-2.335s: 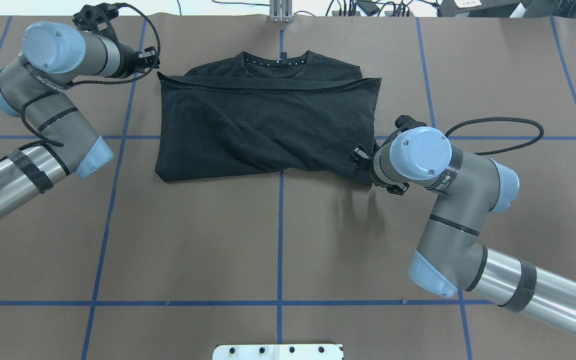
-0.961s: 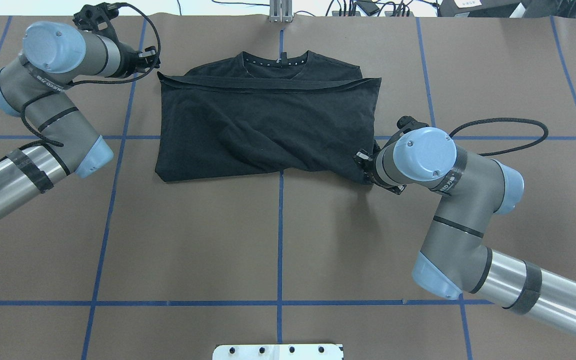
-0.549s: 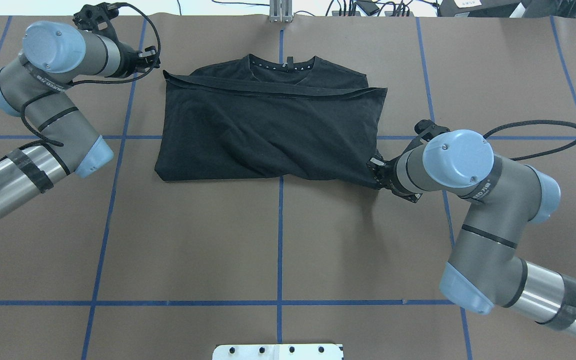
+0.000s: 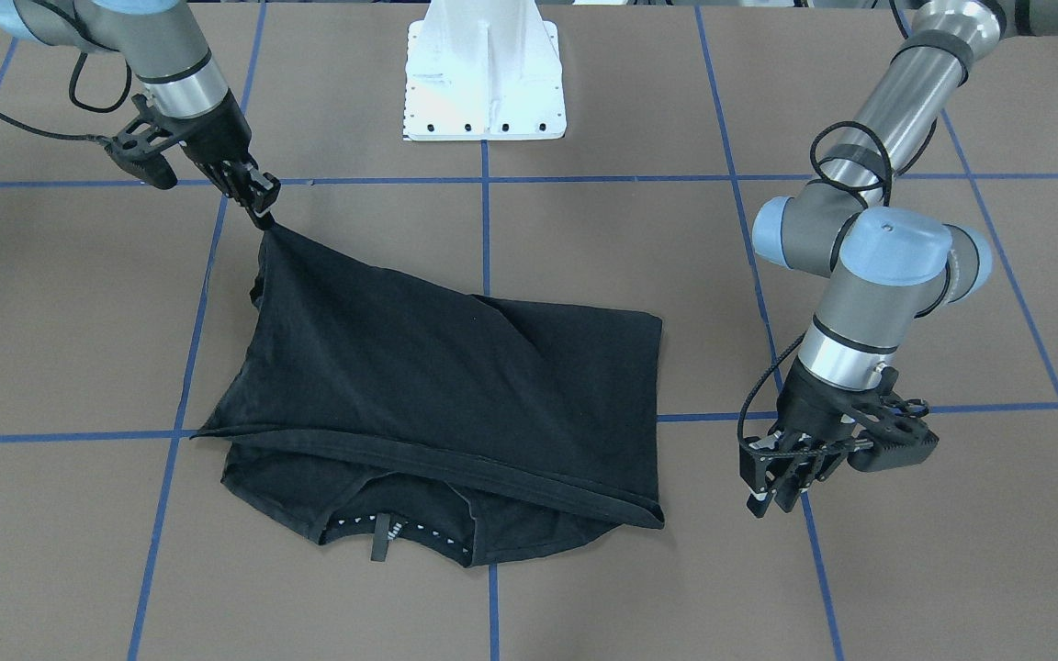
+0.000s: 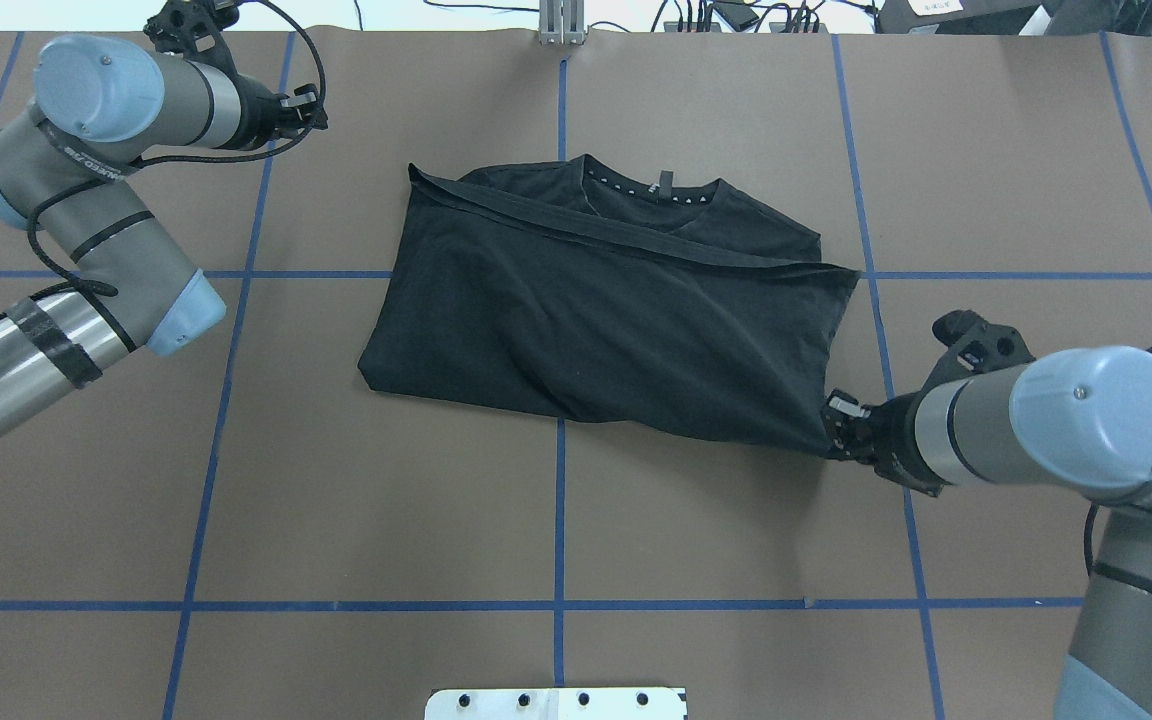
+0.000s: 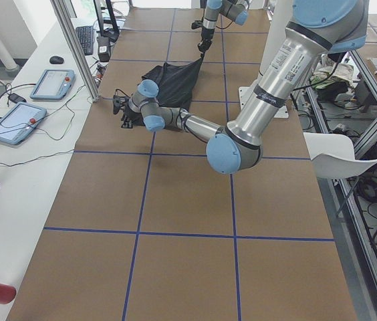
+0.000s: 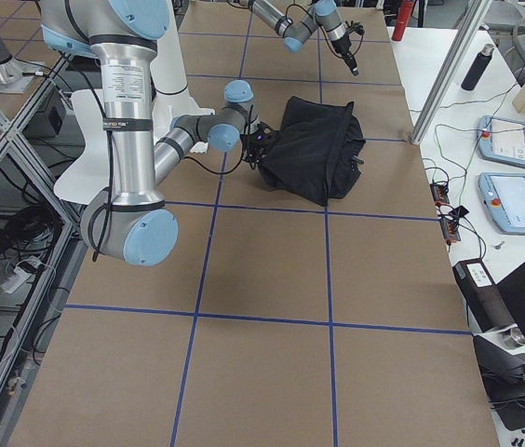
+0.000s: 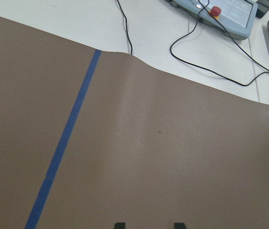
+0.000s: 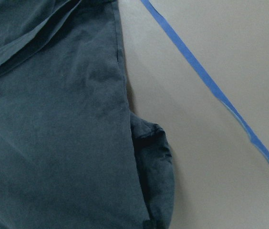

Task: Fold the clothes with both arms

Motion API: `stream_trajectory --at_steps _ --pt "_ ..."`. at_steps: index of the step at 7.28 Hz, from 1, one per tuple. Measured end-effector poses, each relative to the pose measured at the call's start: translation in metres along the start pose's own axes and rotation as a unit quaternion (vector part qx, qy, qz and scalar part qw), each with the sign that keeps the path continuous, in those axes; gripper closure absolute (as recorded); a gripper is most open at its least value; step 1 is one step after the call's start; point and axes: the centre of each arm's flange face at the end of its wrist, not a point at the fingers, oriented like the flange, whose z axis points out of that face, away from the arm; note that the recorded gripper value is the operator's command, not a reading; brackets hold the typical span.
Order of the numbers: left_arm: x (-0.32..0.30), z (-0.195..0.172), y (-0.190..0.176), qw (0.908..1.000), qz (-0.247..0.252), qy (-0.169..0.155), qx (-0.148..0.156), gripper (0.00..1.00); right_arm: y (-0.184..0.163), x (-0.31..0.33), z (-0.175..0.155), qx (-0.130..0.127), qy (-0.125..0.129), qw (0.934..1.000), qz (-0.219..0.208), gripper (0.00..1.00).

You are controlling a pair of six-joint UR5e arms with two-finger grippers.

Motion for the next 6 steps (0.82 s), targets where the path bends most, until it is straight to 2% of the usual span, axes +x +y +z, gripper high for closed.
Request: stream_trajectory --at_steps 2,4,6 --pt "0.006 -0.027 0.013 0.9989 0.002 0.032 -0.033 0.55 0.081 0.023 -0.011 -0.044 0.068 0.9965 -0.021 1.0" --pt "0.014 -0.047 0.024 0.9954 -0.017 0.058 -0.074 0.53 0.156 0.051 -0.032 -0.086 0.126 0.988 -0.02 0.99" --pt "0.027 -0.072 0.055 0.9876 -0.059 0.083 -0.119 0.51 0.186 0.065 -0.039 -0.102 0.147 0.9837 -0.024 0.0"
